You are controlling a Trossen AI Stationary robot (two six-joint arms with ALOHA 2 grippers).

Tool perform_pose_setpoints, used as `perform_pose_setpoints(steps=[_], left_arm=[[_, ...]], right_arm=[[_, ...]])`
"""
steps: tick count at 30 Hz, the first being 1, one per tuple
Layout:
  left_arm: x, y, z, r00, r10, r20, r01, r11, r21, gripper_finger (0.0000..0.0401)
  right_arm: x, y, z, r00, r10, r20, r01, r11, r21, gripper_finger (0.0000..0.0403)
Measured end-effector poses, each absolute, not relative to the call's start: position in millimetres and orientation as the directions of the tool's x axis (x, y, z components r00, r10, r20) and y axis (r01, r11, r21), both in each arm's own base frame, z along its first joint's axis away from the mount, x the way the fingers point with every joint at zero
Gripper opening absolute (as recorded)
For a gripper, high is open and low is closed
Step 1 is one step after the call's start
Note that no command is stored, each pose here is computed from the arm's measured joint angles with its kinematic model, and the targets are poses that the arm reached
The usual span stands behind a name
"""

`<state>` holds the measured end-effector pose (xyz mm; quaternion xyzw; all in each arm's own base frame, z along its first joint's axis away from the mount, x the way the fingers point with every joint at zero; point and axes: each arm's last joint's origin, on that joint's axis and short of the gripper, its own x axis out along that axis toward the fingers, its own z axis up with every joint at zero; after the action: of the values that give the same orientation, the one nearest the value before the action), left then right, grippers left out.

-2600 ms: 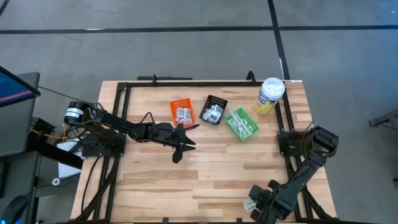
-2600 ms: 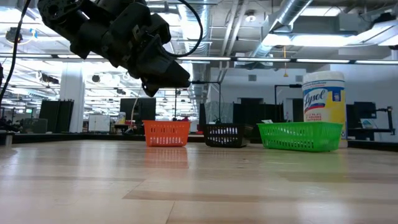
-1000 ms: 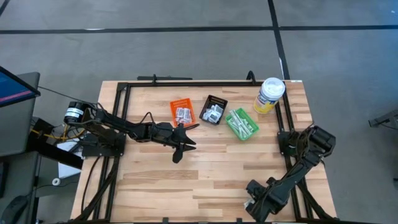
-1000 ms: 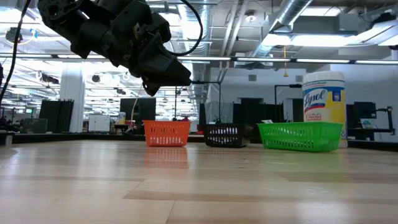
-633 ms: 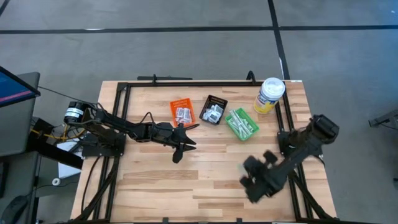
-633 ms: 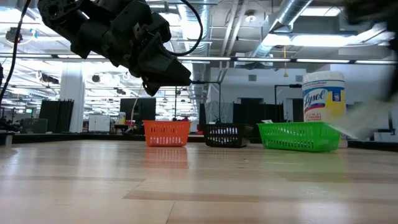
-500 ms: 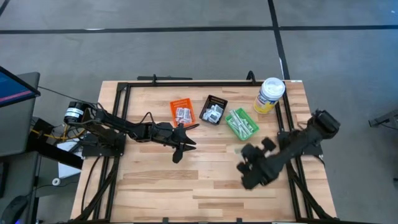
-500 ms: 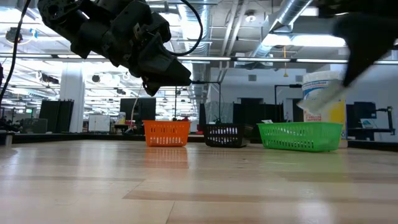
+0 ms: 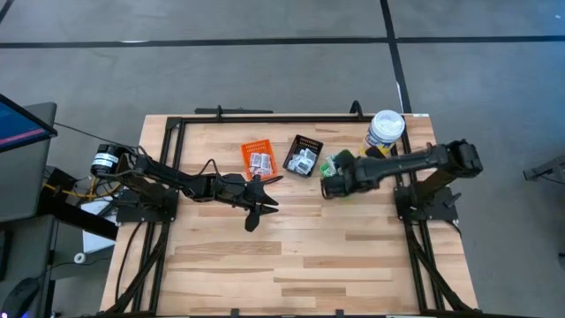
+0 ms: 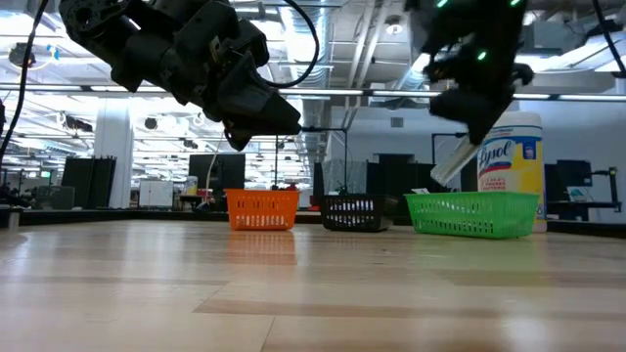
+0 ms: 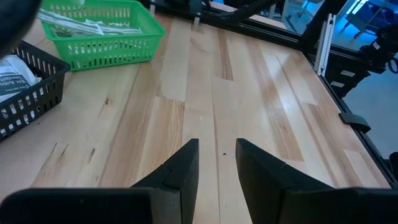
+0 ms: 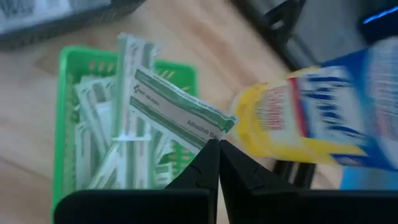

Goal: Pick & Place First Aid Supplies
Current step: Put the green bandage pack into the green basket, then return to Home Position

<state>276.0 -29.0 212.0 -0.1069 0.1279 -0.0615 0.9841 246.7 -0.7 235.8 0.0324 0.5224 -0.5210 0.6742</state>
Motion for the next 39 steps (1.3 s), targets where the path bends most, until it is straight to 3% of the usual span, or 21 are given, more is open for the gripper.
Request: perform_pose_setpoints(steps=[6,11,15,19,24,29,39], left_arm=[[276.0,-29.1,212.1,0.960,-0.148,-0.238,0.094,0.970,-0.226,0.0106],[276.0,-29.1,212.2,0.960,-0.149,-0.238,0.094,0.970,-0.226,0.0106],[276.0,-29.1,212.1,0.960,-0.149,-0.238,0.094,0.970,-0.226,0.0106],[276.0,-29.1,212.1,0.960,-0.149,-0.239,0.094,0.970,-0.226,0.0106],[276.0,-29.1,212.1,0.960,-0.149,-0.239,0.094,0.970,-0.226,0.0106],[275.9,-29.1,212.0,0.960,-0.149,-0.239,0.094,0.970,-0.226,0.0106],[275.9,-29.1,212.1,0.960,-0.149,-0.239,0.094,0.970,-0.226,0.0106]], right_arm=[[261.8,-26.3,225.6,-0.074,-0.554,-0.829,0.709,0.556,-0.435,0.0003],[266.9,-40.9,218.7,-0.098,-0.552,-0.828,0.735,0.521,-0.434,0.0003],[272.5,-43.4,202.0,-0.159,-0.497,-0.853,0.717,0.536,-0.446,0.0003],[278.1,-34.7,176.8,-0.259,-0.408,-0.875,0.621,0.624,-0.475,0.0002],[277.7,-12.0,161.6,-0.348,-0.428,-0.834,0.506,0.663,-0.551,0.0003],[276.4,2.7,160.9,-0.344,-0.473,-0.811,0.487,0.649,-0.585,0.0013],[275.2,4.4,165.0,-0.329,-0.506,-0.797,0.476,0.640,-0.603,0.0076]])
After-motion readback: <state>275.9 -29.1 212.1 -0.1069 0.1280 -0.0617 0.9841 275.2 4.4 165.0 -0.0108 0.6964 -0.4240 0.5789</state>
